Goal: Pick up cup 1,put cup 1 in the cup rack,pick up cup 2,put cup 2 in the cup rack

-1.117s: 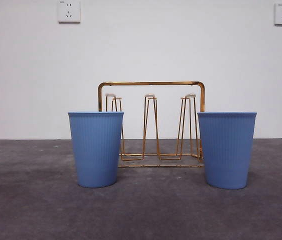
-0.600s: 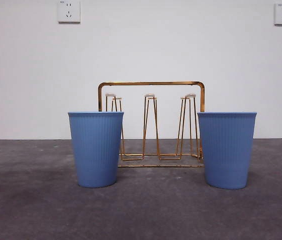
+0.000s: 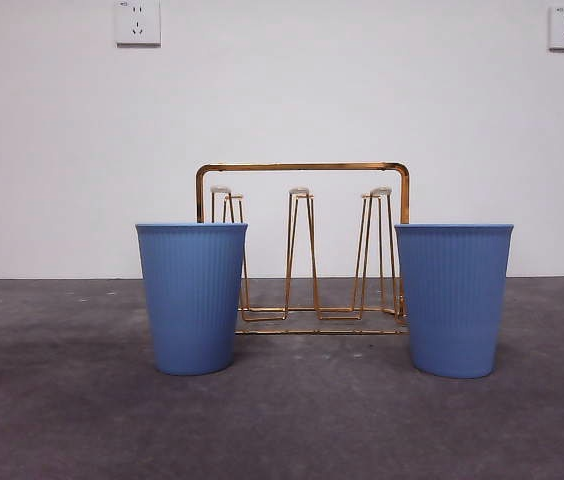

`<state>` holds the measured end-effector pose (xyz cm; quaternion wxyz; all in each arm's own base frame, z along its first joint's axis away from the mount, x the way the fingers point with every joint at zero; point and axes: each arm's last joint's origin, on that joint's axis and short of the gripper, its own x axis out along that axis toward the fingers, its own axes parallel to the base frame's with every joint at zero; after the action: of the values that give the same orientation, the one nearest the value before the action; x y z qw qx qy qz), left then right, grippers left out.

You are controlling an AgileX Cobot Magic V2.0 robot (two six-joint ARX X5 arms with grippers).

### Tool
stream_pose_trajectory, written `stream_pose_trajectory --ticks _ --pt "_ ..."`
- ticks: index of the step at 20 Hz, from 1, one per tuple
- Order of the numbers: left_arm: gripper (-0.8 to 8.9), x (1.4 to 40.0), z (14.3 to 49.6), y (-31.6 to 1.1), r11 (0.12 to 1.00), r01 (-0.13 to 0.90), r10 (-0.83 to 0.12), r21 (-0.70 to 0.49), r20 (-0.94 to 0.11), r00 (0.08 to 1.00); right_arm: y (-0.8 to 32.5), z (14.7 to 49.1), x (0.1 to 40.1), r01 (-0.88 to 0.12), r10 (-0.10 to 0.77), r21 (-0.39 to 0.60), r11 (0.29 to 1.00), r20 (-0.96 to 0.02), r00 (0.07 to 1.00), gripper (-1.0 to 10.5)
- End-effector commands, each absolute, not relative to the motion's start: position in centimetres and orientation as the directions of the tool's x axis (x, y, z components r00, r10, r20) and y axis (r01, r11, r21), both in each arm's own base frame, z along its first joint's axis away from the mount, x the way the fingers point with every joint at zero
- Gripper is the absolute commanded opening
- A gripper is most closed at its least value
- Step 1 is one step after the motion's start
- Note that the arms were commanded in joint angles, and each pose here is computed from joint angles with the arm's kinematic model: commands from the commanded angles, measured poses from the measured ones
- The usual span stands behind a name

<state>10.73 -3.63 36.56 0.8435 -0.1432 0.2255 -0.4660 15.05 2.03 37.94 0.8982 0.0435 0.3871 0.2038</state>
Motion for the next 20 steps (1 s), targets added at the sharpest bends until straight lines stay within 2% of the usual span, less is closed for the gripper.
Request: stream_pose_trajectory --ticks 1,4,8,11,16,18,20 --pt "6.69 11.2 36.8 -3.8 0.487 0.736 -0.872 -0.470 -0.221 0.436 2.3 36.9 18.0 -0.298 0.398 0.273 0.915 -0.729 0.556 5.4" --pt "6.69 12.0 36.8 -4.1 0.446 0.755 -0.894 -0.481 -0.209 0.396 3.8 34.2 22.3 -0.290 0.405 0.301 0.908 -0.809 0.427 5.4" --pt "6.69 13.0 36.4 -4.5 0.434 0.746 -0.901 -0.506 -0.227 0.370 6.7 30.3 26.6 -0.310 0.331 0.232 0.922 -0.889 0.318 5.4" --pt "6.69 13.3 36.2 -4.7 0.428 0.743 -0.904 -0.515 -0.235 0.358 8.3 27.9 28.4 -0.298 0.256 0.169 0.939 -0.924 0.283 5.3" --pt "6.69 13.6 36.3 -4.8 0.416 0.752 -0.909 -0.511 -0.221 0.353 10.0 25.0 30.2 -0.289 0.213 0.138 0.947 -0.946 0.245 5.2" --pt "6.69 13.6 36.4 -4.9 0.400 0.755 -0.917 -0.519 -0.215 0.337 10.2 24.1 30.7 -0.289 0.207 0.136 0.948 -0.951 0.232 3.8" --pt "6.69 13.6 36.4 -5.0 0.394 0.759 -0.919 -0.519 -0.214 0.330 10.5 23.6 31.0 -0.285 0.212 0.143 0.948 -0.950 0.228 2.9"
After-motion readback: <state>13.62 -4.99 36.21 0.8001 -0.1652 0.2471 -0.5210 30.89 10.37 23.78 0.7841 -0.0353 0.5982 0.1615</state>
